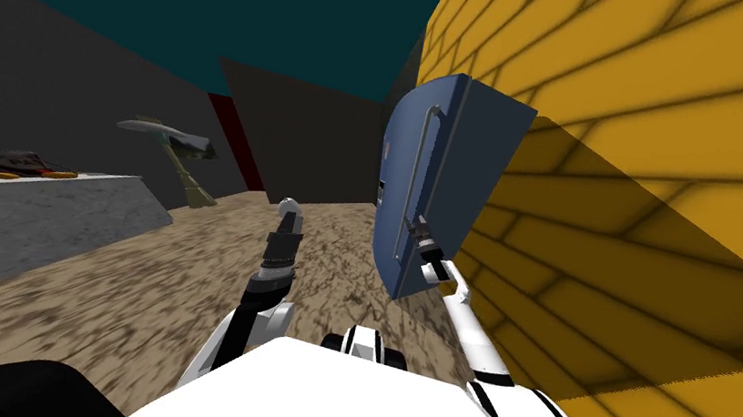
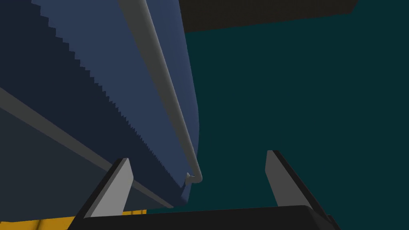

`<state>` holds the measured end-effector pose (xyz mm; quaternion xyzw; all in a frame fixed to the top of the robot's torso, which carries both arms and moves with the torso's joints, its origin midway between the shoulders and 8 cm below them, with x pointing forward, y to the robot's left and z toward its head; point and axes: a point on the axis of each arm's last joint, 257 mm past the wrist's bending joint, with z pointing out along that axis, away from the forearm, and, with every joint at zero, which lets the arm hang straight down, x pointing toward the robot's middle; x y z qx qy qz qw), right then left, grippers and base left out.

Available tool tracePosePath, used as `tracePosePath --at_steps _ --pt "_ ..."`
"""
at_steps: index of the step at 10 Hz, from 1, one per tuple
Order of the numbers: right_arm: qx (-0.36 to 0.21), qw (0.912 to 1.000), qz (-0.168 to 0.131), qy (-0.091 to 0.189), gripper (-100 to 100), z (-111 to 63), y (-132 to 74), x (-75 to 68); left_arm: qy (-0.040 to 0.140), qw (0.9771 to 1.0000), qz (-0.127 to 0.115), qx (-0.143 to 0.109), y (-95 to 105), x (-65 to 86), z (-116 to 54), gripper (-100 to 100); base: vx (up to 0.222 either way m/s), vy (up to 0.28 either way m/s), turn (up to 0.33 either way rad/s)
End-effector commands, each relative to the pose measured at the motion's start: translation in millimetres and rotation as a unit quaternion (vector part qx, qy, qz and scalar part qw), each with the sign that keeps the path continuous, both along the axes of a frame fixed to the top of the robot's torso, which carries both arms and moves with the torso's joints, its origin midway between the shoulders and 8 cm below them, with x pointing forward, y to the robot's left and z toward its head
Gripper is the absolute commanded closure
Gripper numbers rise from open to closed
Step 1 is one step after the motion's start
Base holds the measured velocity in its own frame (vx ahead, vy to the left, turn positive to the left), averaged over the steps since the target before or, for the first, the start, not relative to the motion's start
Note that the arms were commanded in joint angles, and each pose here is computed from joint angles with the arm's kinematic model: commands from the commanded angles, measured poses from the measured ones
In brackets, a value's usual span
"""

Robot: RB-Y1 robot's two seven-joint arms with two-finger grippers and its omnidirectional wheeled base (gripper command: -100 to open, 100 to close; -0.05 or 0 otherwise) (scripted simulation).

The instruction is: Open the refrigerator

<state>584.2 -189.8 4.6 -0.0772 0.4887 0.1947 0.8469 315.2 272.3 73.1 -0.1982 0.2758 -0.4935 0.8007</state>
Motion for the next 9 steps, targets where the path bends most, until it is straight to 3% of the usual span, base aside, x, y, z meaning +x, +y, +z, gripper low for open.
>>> tracePosePath --at_steps 1,2,4,7,9 --pt "-0.053 0.9981 -0.03 -0.01 -100 3.0 -2.3 15.7 0.0 1.0 0.0 0.0 0.0 0.0 0.0 0 0.01 0.077 -0.079" --pt "-0.056 0.9979 -0.032 -0.011 -100 3.0 -2.3 15.7 0.0 1.0 0.0 0.0 0.0 0.0 0.0 0 0.015 0.07 -0.039" --pt "-0.113 0.9913 -0.064 -0.024 -100 12.4 -6.1 34.9 0.0 1.0 0.0 0.0 0.0 0.0 0.0 0 0.019 0.095 -0.076" --pt "-0.153 0.9839 -0.089 -0.025 -100 8.2 -12.0 47.9 0.0 1.0 0.0 0.0 0.0 0.0 0.0 0 0.013 0.077 -0.044" --pt "-0.207 0.9702 -0.121 -0.034 -100 15.8 -19.4 65.3 0.0 1.0 0.0 0.0 0.0 0.0 0.0 0 0.019 0.072 -0.061"
